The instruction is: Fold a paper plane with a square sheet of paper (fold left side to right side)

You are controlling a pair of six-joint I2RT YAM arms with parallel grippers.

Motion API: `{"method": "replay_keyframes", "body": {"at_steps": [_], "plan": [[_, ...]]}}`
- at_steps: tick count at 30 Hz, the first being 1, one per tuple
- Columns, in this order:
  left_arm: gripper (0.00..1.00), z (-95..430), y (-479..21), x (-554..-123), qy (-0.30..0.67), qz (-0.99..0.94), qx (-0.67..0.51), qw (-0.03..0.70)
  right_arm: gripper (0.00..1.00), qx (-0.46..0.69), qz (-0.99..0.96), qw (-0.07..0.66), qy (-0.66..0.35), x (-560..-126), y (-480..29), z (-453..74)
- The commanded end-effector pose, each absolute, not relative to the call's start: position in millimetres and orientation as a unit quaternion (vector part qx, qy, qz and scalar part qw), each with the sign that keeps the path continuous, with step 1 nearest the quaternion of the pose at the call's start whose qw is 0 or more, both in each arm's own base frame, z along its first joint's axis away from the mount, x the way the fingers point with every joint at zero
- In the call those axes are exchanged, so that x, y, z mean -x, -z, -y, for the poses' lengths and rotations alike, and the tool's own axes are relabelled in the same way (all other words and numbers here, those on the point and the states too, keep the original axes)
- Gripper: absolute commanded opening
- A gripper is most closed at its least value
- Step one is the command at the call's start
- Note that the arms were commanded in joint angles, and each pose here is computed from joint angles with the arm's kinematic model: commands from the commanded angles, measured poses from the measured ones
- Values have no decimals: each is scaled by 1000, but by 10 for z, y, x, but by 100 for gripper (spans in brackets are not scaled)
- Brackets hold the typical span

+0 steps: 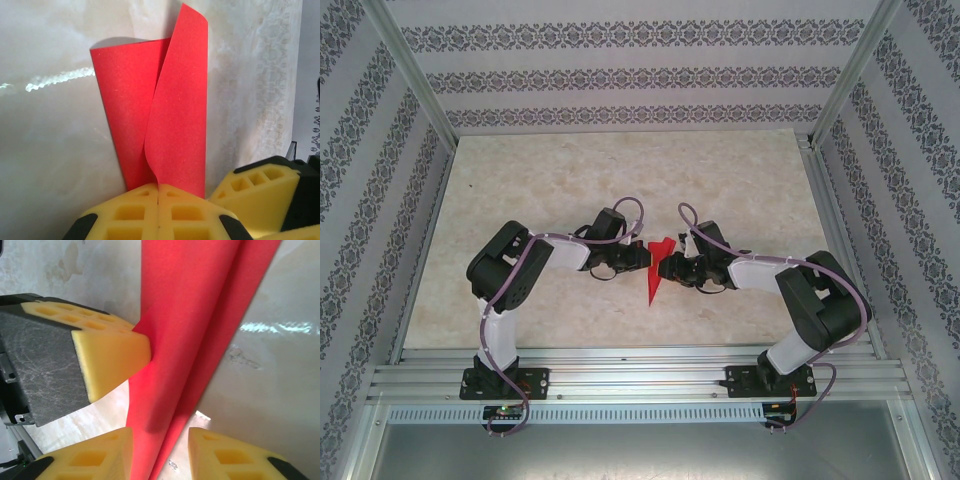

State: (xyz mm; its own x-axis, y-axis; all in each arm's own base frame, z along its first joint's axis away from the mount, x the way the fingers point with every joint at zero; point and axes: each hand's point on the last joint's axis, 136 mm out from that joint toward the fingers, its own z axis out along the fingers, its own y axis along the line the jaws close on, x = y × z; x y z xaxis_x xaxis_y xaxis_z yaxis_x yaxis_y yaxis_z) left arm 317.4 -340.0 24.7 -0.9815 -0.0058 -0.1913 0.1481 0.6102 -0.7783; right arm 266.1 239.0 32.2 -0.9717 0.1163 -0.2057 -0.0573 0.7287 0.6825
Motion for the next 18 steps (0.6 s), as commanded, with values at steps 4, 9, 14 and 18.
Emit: {"method": "replay_keyframes", "body": {"at_steps": [4, 9, 14, 18], "plan": [[1, 3417, -229, -3279, 440, -891, -53, 101, 31, 1, -914, 139, -381, -2666, -511, -2475], [1, 3425, -216, -3296, 441, -890, -52, 100, 26, 4, -911, 138, -388, -2604, -534, -2516], [0, 3421, -187, -3294, 439, -892, -51, 98, 20, 12, -906, 133, -401, -2543, -564, -2631], [0, 3420, -164, -3296, 437, -893, -48, 96, 19, 13, -907, 128, -401, -2521, -518, -2669]]}}
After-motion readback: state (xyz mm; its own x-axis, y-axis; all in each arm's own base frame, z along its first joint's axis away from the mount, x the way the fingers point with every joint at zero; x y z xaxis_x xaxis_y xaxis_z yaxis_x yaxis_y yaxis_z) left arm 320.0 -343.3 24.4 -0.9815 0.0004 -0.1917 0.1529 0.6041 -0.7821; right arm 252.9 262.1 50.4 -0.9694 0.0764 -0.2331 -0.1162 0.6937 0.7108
